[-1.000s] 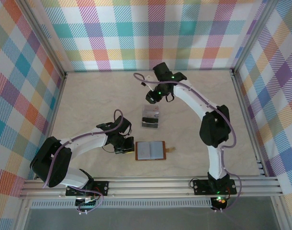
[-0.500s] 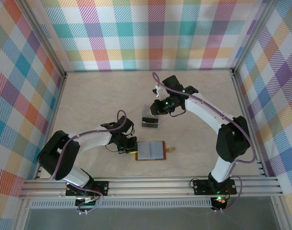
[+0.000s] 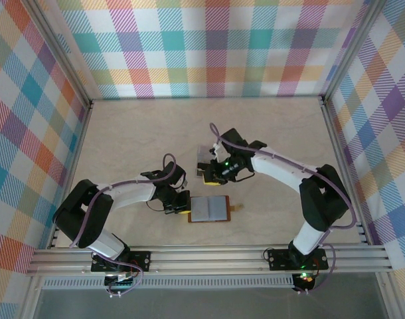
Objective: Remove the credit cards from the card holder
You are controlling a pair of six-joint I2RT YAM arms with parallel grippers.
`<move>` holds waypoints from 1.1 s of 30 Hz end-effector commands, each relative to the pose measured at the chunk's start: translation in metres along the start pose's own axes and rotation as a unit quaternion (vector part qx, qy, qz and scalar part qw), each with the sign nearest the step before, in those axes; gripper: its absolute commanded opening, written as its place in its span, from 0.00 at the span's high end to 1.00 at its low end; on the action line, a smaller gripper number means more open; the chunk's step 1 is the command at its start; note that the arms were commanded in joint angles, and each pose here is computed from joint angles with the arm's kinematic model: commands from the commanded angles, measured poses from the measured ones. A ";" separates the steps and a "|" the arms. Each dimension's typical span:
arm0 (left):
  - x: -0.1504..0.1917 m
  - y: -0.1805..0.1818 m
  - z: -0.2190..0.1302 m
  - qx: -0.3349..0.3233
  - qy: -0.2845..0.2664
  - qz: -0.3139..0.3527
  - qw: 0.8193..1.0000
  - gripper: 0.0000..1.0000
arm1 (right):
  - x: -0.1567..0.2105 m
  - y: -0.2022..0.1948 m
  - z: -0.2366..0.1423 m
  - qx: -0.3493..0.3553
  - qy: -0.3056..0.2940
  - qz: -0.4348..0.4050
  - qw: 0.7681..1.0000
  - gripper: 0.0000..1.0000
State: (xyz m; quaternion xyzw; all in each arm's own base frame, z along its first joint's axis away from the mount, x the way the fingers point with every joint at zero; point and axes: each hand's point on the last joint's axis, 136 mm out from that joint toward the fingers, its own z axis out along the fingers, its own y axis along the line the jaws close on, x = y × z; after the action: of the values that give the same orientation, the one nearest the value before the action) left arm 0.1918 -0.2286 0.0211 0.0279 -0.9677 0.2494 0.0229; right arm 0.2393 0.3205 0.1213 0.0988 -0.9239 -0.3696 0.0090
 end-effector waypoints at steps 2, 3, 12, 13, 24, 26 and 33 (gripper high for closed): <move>0.006 0.012 0.006 -0.008 0.014 -0.009 1.000 0.98 | 0.014 0.008 0.017 -0.007 0.016 0.028 0.999 0.83; 0.006 0.012 0.006 -0.008 0.015 -0.010 1.000 0.98 | 0.018 0.006 0.021 -0.003 0.021 0.032 0.999 0.83; 0.010 0.016 0.007 -0.012 0.016 -0.011 1.000 0.98 | 0.040 0.006 0.061 0.018 0.056 0.053 0.997 0.84; 0.010 0.017 0.007 -0.013 0.016 -0.012 1.000 0.98 | 0.042 0.005 0.064 0.022 0.058 0.055 0.997 0.84; 0.012 0.019 0.004 -0.016 0.013 -0.013 1.000 0.98 | 0.056 -0.013 0.094 0.063 0.081 0.072 0.992 0.84; 0.013 0.020 0.004 -0.016 0.013 -0.014 1.000 0.98 | 0.059 -0.019 0.098 0.071 0.086 0.078 0.991 0.83; 0.013 0.020 0.003 -0.017 0.013 -0.014 1.000 0.98 | 0.067 -0.039 0.108 0.107 0.093 0.089 0.986 0.82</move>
State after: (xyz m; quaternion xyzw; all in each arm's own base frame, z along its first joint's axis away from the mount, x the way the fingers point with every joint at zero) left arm 0.1894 -0.2283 0.0185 0.0274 -0.9654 0.2583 0.0225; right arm 0.1777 0.3622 0.0335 0.0604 -0.9480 -0.2921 0.1114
